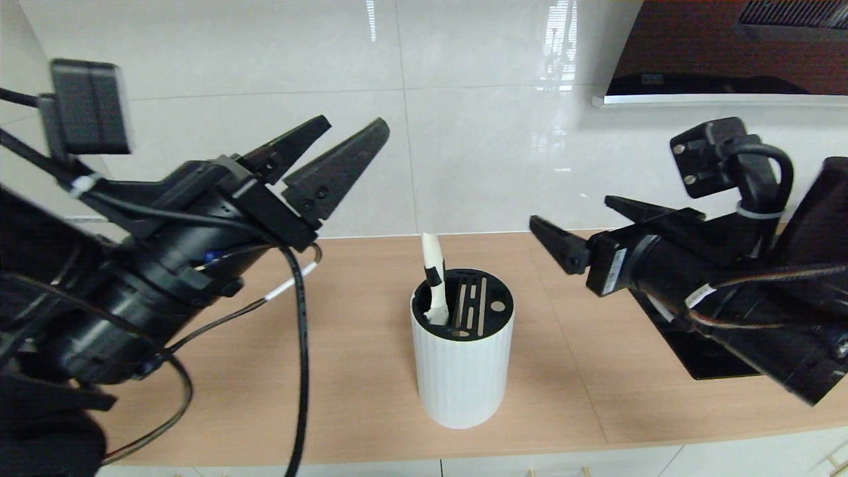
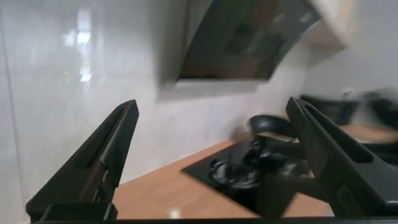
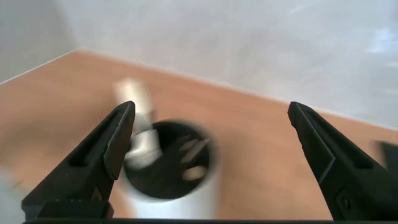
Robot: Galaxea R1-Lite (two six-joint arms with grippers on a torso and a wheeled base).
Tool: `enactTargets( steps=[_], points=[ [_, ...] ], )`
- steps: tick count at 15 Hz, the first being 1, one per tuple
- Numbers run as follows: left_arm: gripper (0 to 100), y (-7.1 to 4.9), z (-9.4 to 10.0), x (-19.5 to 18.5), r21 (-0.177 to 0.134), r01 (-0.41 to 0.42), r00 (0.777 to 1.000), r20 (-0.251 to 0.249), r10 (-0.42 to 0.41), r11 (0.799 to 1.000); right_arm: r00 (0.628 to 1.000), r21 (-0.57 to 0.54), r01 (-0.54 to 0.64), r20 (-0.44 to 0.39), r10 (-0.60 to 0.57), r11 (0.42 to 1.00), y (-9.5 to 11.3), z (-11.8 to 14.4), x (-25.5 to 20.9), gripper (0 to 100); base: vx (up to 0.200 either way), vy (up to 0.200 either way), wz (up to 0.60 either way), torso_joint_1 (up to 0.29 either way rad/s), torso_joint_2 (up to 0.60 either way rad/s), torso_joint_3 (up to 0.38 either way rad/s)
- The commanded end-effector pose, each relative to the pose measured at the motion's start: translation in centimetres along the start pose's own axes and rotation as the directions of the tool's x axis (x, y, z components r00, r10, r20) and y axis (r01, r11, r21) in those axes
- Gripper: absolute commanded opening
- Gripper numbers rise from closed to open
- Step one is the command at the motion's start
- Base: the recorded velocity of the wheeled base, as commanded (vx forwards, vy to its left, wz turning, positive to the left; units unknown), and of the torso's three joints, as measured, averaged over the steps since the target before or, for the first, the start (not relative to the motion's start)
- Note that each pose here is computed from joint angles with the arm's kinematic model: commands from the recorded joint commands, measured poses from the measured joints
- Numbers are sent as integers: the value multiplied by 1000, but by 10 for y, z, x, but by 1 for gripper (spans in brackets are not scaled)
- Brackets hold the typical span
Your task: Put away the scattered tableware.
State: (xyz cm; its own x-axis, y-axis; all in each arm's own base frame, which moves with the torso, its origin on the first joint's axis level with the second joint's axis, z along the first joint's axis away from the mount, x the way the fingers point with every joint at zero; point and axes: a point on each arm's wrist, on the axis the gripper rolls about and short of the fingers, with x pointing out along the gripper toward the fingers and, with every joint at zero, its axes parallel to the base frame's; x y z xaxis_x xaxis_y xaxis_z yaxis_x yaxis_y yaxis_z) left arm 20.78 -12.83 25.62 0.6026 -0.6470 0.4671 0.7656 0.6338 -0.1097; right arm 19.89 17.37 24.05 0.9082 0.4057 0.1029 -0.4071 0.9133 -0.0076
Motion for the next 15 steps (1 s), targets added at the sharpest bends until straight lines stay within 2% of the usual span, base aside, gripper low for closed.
enactTargets(
  steps=[1, 3, 5, 7, 9, 10, 12, 15],
  points=[
    [100, -25, 51, -41, -3, 29, 999, 16, -29, 1000, 993, 3, 106, 57, -106, 994, -34, 16, -22, 100, 0, 0, 0, 0, 0, 0],
    [100, -32, 68, -68, -2, -24, 999, -46, 24, 1000, 986, 14, 144, 87, -145, 989, -46, 20, -62, 100, 0, 0, 0, 0, 0, 0],
    [100, -34, 81, -107, 35, -134, 988, -75, 136, 990, 965, 15, 244, 96, -244, 970, -63, 16, -97, 100, 0, 0, 0, 0, 0, 0],
    [100, -51, 97, -145, 61, -193, 979, -49, 196, 979, 929, 4, 353, 117, -351, 936, -84, 16, -125, 100, 0, 0, 0, 0, 0, 0],
    [100, -75, 109, -183, 67, -193, 980, -34, 195, 979, 868, 5, 478, 150, -473, 878, -100, 19, -153, 100, 0, 0, 0, 0, 0, 0],
    [100, -85, 111, -200, 64, -197, 979, -42, 200, 978, 839, 9, 516, 193, -508, 856, -102, 24, -172, 100, 0, 0, 0, 0, 0, 0],
    [100, -102, 110, -233, 55, -210, 974, -69, 214, 976, 823, -28, 532, 252, -509, 846, -93, 27, -216, 100, 0, 0, 0, 0, 0, 0],
    [100, -120, 95, -267, 85, -291, 951, -81, 298, 953, 813, -136, 568, 244, -528, 812, -80, 5, -276, 100, 0, 0, 0, 0, 0, 0]
  ],
)
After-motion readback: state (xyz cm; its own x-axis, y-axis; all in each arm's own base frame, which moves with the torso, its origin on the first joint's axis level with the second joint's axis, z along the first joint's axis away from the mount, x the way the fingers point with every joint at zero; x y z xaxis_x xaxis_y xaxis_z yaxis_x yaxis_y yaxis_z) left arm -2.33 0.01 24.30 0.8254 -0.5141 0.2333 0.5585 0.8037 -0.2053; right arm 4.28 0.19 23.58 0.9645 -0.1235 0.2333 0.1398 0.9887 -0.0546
